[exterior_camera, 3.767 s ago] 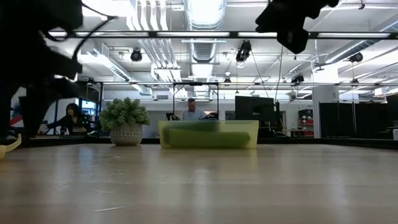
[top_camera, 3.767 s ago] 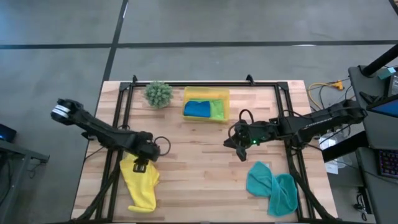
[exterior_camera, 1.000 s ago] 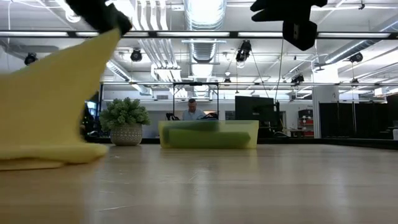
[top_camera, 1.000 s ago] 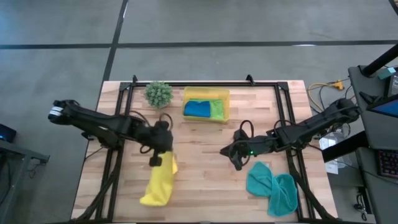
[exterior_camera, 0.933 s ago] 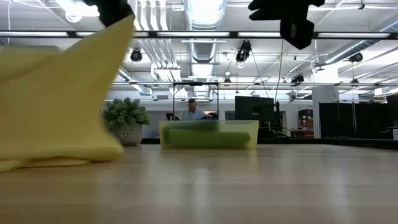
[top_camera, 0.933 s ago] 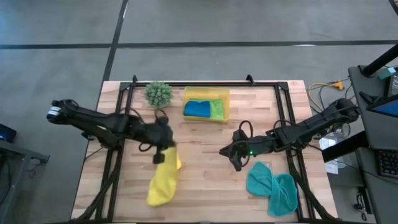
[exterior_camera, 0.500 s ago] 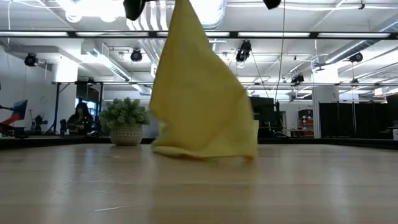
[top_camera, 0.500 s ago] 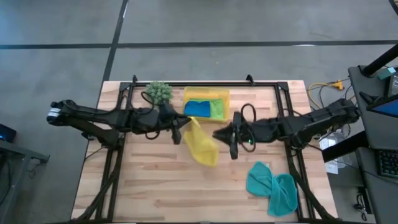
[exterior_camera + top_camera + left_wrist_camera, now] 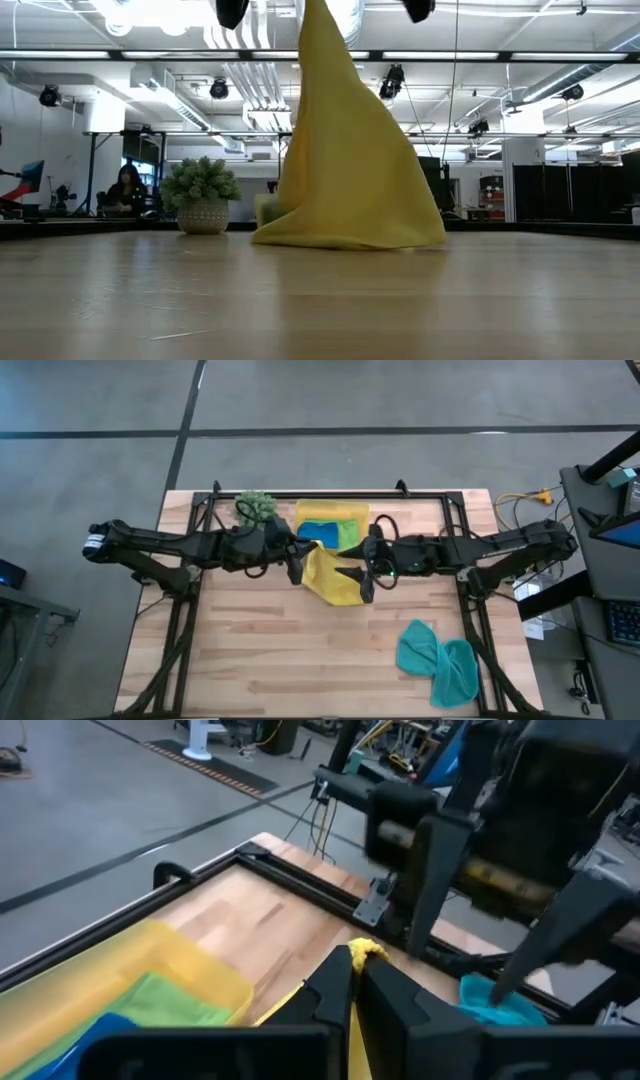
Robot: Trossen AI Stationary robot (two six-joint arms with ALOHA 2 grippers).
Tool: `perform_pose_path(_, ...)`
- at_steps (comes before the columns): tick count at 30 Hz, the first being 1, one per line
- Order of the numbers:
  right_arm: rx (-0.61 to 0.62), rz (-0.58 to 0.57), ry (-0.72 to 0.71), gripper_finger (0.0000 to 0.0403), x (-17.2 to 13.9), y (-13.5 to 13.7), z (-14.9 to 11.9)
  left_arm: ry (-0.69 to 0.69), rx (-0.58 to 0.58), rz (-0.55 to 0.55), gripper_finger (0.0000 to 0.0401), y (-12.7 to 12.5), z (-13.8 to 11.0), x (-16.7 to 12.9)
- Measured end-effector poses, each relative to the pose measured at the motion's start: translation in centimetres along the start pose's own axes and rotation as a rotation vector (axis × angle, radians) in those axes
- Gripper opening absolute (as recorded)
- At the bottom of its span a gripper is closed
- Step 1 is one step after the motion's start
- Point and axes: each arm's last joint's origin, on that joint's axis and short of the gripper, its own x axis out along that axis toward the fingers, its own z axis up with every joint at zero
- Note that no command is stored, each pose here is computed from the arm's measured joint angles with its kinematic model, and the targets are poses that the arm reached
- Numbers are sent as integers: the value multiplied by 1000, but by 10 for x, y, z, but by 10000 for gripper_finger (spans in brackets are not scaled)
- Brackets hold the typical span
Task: Fold microfiber towels
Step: Fold the yellow towel
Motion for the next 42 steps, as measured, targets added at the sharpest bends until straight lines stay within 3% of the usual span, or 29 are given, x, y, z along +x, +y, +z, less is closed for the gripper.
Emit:
perform_pose_path(12,-42,-38,52,171,37,-19,-10,-8,20,-31,0,-3,7,-3)
perform_pose_path(18,-10,93,96,162,43,-20,-14,-2,23,-31,0,-3,7,-3)
perform_pose_path(25,17,192,208,146,60,-17,-35,-4,24,-32,0,-3,8,-3)
perform_pose_path(35,55,197,329,145,63,-16,-78,-25,19,-39,0,-1,14,-11)
perform_pose_path(42,75,262,315,145,60,-9,-107,-44,10,-23,0,5,21,-18)
